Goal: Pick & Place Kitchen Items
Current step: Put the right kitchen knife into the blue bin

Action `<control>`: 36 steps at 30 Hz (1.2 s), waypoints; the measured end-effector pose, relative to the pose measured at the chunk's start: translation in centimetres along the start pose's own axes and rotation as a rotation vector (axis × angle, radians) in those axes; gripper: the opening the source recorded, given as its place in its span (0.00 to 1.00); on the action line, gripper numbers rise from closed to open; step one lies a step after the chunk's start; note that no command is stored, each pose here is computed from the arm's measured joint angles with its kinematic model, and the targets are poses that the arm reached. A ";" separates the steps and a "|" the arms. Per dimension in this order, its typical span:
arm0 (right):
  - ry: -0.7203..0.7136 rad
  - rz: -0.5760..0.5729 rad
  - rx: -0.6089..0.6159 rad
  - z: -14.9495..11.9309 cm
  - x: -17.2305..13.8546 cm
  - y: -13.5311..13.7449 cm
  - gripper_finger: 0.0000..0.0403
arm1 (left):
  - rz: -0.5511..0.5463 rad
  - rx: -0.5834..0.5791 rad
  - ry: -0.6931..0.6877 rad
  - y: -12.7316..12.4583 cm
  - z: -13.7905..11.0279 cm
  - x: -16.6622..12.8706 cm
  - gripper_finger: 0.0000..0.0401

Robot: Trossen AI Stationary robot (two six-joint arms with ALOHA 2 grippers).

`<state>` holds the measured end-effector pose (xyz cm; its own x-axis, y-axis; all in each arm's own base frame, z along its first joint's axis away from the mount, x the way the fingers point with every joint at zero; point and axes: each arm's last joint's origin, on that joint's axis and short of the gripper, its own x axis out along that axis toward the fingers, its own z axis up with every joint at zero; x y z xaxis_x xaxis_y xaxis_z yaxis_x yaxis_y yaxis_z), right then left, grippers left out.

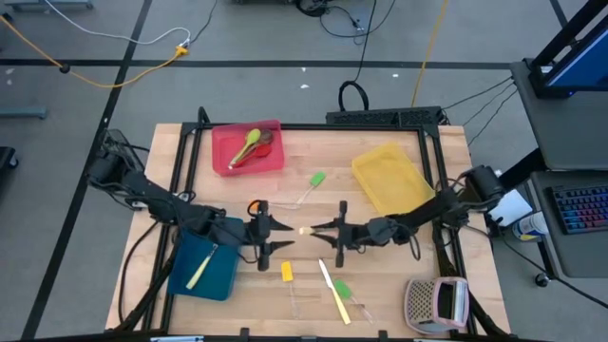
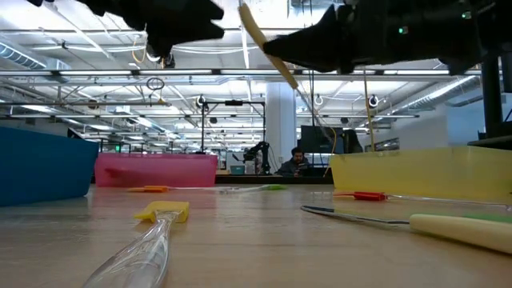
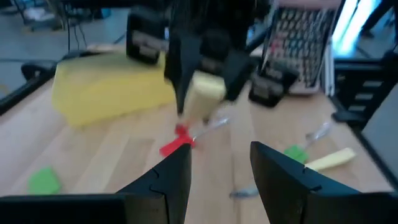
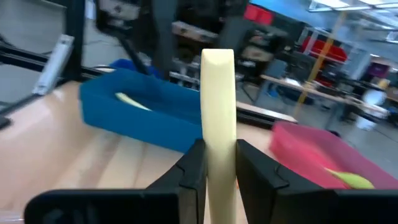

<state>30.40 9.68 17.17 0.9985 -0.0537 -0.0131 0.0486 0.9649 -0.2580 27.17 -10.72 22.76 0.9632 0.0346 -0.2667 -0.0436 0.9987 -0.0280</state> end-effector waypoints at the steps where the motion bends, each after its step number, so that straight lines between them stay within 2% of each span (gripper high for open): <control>1: -0.005 0.017 0.000 0.0 0.5 0.2 0.14 | -0.001 -0.003 -0.017 0.0 0.1 0.2 0.42; 6: -0.038 0.039 -0.054 0.8 3.5 1.1 0.14 | -0.002 0.020 -0.050 0.0 -0.1 1.1 0.42; 9: -0.003 0.051 -0.087 0.9 4.1 1.3 0.14 | -0.023 0.037 -0.010 -0.2 -1.0 1.6 0.42; 13: 0.013 0.062 -0.047 0.9 4.1 1.4 0.14 | -0.032 0.045 -0.007 -0.6 -1.6 2.1 0.42; 28: 0.039 0.073 -0.097 0.7 3.9 1.9 0.16 | -0.026 0.088 0.005 -0.9 -1.9 2.1 0.42; 36: 0.110 -0.050 -0.199 0.7 3.2 3.0 0.16 | 0.016 -0.001 0.073 -0.4 -1.3 0.4 0.42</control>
<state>33.81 12.53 17.02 0.9856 -0.1380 -0.0982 0.0804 0.8914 -0.4461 27.26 -11.17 21.40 0.9405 0.0472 -0.3366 -0.0587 0.9980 -0.0240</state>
